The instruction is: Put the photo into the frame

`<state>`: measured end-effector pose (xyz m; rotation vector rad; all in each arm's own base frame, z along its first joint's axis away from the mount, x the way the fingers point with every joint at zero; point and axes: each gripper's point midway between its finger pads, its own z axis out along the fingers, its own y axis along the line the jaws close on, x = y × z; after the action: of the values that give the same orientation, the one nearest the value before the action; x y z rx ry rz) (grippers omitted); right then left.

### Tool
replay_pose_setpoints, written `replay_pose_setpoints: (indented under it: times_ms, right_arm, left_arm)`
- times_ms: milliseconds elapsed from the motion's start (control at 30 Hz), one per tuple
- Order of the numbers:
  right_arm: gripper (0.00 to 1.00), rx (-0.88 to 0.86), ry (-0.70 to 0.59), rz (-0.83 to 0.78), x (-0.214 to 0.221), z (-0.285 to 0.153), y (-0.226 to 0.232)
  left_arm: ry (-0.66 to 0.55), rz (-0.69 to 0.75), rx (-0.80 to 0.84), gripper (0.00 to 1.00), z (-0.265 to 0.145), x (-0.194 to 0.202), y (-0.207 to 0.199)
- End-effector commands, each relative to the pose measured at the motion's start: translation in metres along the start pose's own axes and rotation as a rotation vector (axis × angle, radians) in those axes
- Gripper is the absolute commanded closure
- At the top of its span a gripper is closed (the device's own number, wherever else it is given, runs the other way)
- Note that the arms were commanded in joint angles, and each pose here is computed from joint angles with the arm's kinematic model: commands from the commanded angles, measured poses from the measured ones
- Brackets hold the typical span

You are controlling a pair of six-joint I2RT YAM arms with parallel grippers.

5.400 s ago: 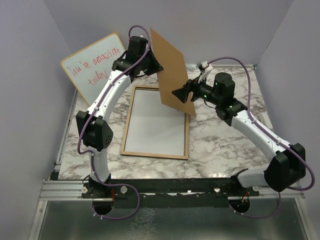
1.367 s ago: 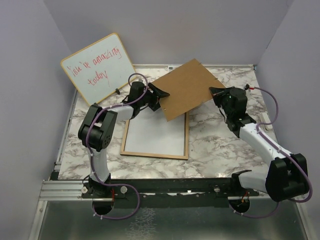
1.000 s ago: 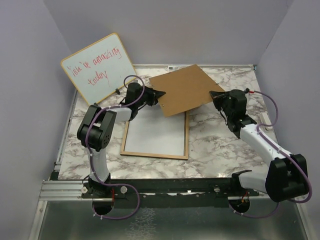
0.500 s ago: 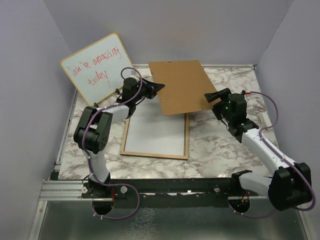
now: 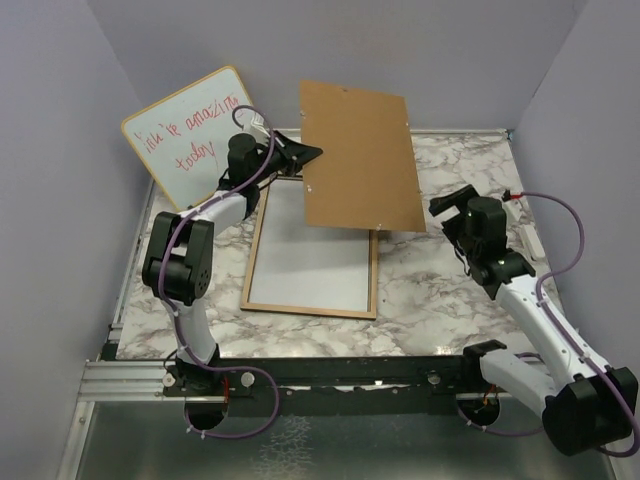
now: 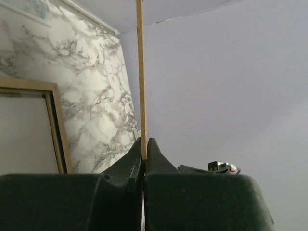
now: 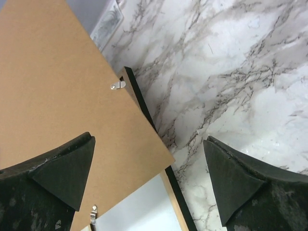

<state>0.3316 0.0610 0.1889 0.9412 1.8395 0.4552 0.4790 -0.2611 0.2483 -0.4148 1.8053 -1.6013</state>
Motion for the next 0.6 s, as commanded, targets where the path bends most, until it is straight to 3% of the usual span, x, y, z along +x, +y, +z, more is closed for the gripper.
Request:
replay_pose_setpoints:
  times_ms: [0,133,233,433,567]
  right_arm:
    - [0.0,-0.034,-0.05,-0.065,-0.011,0.0,0.005]
    - [0.02,-0.152,0.031,-0.118,-0.003,0.009,0.036]
    - [0.11,-0.228,0.102,-0.146,0.005,0.013,0.057]
    - [0.37,-0.097,0.117,-0.148,0.0,0.033,0.046]
    - [0.42,-0.017,0.167,-0.212,0.005,0.046,0.039]
  left_arm:
    - [0.07,0.12,0.157,1.0,-0.01,-0.006,-0.053]
    - [0.137,0.121,0.173,1.0,-0.018,-0.001,-0.054]
    - [0.154,0.125,0.178,1.0,-0.028,-0.004,-0.055]
    - [0.13,0.139,0.176,1.0,-0.043,-0.016,-0.057]
    - [0.131,0.147,0.184,1.0,-0.046,-0.016,-0.063]
